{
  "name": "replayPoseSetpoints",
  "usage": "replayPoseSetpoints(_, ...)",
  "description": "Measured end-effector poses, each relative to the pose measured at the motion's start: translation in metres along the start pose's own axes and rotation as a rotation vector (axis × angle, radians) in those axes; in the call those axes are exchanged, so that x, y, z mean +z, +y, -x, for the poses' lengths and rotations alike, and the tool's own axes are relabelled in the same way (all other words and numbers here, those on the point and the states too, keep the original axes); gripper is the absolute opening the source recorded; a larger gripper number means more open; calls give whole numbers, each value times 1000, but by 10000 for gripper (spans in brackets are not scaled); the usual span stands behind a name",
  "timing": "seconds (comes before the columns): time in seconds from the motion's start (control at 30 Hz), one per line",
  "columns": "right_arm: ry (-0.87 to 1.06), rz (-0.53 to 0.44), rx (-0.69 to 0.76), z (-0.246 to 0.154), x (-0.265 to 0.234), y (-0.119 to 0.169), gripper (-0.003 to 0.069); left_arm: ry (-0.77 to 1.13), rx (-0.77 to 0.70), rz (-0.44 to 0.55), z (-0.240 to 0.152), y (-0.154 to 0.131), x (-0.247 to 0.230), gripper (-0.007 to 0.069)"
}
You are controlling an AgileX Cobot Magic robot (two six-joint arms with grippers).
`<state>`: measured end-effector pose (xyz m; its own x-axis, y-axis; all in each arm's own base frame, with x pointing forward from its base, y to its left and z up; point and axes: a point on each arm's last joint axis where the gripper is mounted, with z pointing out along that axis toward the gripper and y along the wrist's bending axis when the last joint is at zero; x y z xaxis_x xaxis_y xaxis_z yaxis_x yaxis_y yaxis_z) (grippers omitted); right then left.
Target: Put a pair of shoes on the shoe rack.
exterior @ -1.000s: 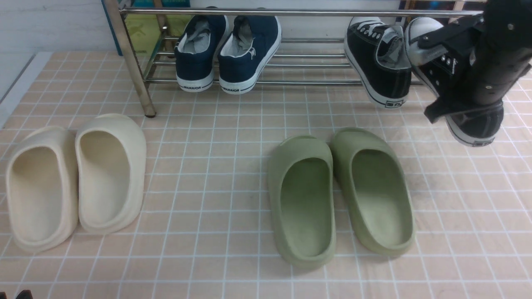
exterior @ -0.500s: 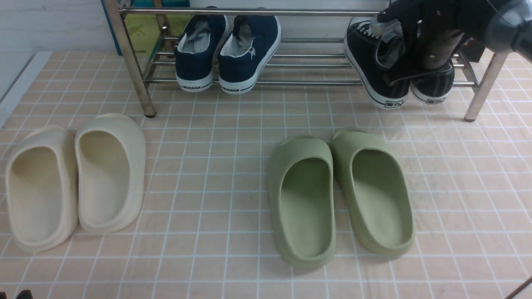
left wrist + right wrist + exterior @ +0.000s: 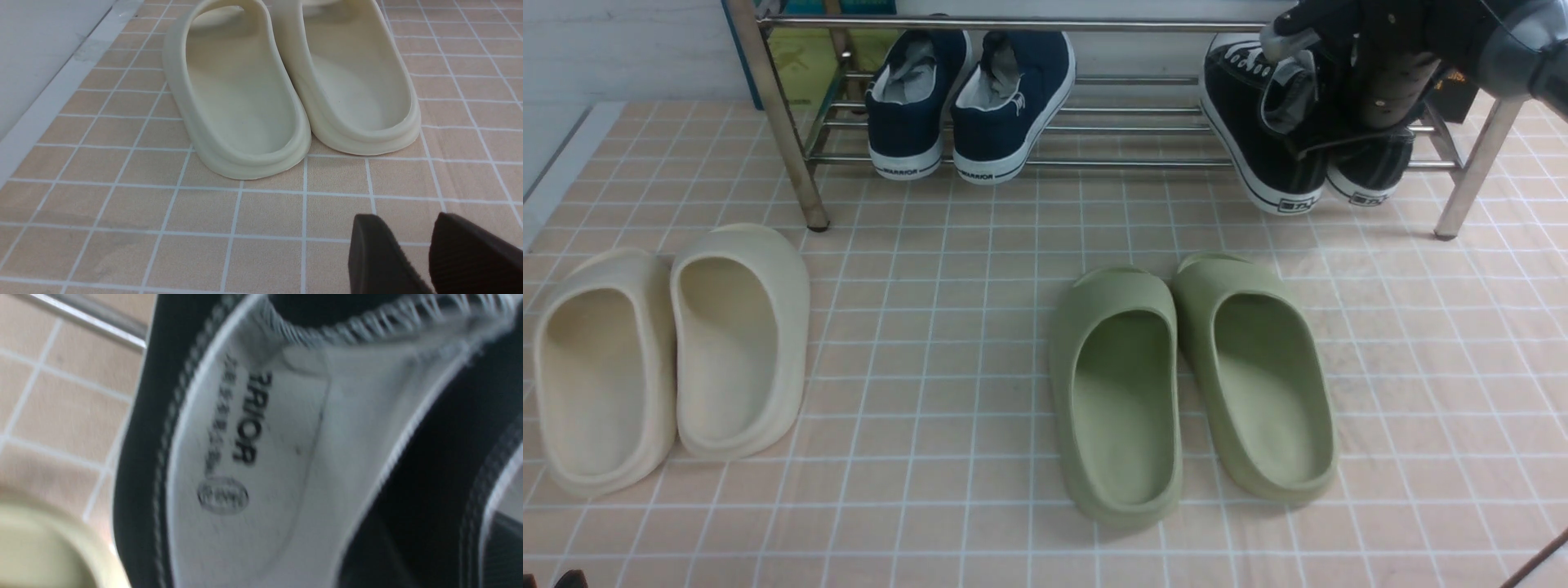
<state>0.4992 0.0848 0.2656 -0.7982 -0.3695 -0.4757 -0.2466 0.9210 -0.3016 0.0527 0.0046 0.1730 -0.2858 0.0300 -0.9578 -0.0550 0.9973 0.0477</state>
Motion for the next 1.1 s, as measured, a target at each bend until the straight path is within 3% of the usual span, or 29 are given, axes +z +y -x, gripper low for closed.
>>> replayPoseSetpoints(0.13,72,0,0,-6,-21,-5,488,0,0,0,0,0,0,237)
replayPoseSetpoints(0.33,82,3,17,-8,-58,-14,494,0,0,0,0,0,0,237)
replayPoseSetpoints(0.5,25,155,89,-19,-114,-10,362,0,0,0,0,0,0,237)
replayPoseSetpoints(0.53,23,163,92,-19,-117,-10,362,0,0,0,0,0,0,237)
replayPoseSetpoints(0.57,19,226,96,-29,-133,-6,295,0,0,0,0,0,0,237)
replayPoseSetpoints(0.63,4,283,97,-40,-154,-3,232,0,0,0,0,0,0,237)
replayPoseSetpoints(0.83,19,362,67,-101,-204,4,31,0,0,0,0,0,0,237)
replayPoseSetpoints(0.93,-5,360,71,-143,-231,6,-17,0,0,0,0,0,0,237)
replayPoseSetpoints(1.1,-204,331,101,-196,-277,6,-18,0,0,0,0,0,0,237)
